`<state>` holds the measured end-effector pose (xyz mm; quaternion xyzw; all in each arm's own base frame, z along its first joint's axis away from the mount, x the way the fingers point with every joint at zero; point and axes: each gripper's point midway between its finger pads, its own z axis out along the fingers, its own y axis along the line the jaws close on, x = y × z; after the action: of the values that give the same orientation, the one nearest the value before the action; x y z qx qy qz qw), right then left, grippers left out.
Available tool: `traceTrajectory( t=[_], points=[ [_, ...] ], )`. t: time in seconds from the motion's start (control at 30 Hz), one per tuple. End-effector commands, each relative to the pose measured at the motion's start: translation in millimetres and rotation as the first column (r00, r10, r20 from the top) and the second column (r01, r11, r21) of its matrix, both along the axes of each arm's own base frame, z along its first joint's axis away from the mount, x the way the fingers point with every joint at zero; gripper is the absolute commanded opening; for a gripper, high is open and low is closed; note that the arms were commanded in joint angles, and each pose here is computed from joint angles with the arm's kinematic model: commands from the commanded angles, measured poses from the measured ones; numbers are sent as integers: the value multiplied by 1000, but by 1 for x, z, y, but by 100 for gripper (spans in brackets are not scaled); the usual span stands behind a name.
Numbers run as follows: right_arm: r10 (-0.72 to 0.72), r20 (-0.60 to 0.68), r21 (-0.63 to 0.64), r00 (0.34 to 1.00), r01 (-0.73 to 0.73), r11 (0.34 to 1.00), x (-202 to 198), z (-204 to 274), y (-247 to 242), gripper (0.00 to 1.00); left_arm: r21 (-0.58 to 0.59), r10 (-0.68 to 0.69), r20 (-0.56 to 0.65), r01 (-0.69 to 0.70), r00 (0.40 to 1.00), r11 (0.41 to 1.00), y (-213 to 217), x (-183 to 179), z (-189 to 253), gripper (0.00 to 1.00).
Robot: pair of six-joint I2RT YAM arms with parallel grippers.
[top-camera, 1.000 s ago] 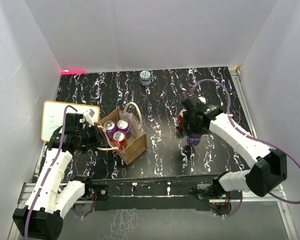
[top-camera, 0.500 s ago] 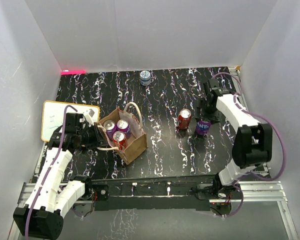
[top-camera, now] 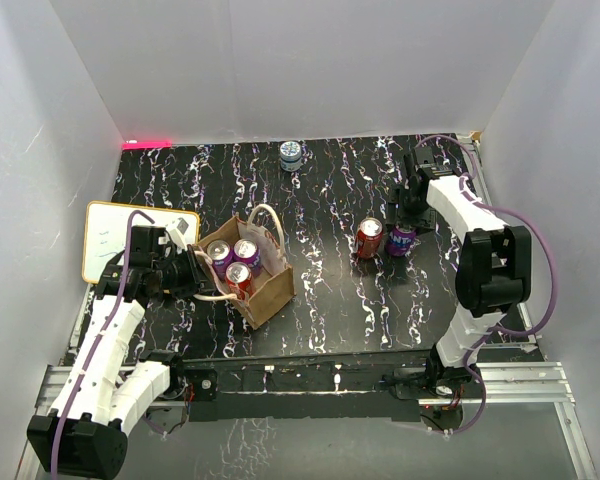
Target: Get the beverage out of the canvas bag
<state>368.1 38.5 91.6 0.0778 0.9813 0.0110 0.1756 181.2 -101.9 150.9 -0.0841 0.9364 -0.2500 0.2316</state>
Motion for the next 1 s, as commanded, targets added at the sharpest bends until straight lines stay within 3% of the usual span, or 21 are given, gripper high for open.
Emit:
traceTrajectory(
  t=[0.0, 0.2, 0.37, 0.53, 0.7, 0.97],
  points=[
    [17, 68, 19, 998, -19, 1000, 16, 13, 3, 44, -12, -13, 0, 13, 1000, 1000, -1, -5, 0, 0],
    [7, 106, -15, 994, -6, 1000, 15, 39, -4, 78, -16, -13, 4, 14, 1000, 1000, -1, -5, 1, 0],
    [-2, 192, -25, 981, 7, 1000, 17, 79, -8, 90, -17, -13, 5, 13, 1000, 1000, -1, -4, 1, 0],
    [45, 297, 21, 954, -54, 998, 6, 130, 24, 90, -17, -13, 5, 13, 1000, 1000, -1, -4, 1, 0],
    [205, 434, 133, 877, -288, 948, -35, 182, 134, 90, -16, -10, 1, 10, 1000, 1000, -1, -4, 0, 0],
    [347, 539, 404, 768, -597, 693, -136, 226, 303, 86, -13, 2, -1, -2, 1000, 1000, 1, -3, 0, 0]
  ],
)
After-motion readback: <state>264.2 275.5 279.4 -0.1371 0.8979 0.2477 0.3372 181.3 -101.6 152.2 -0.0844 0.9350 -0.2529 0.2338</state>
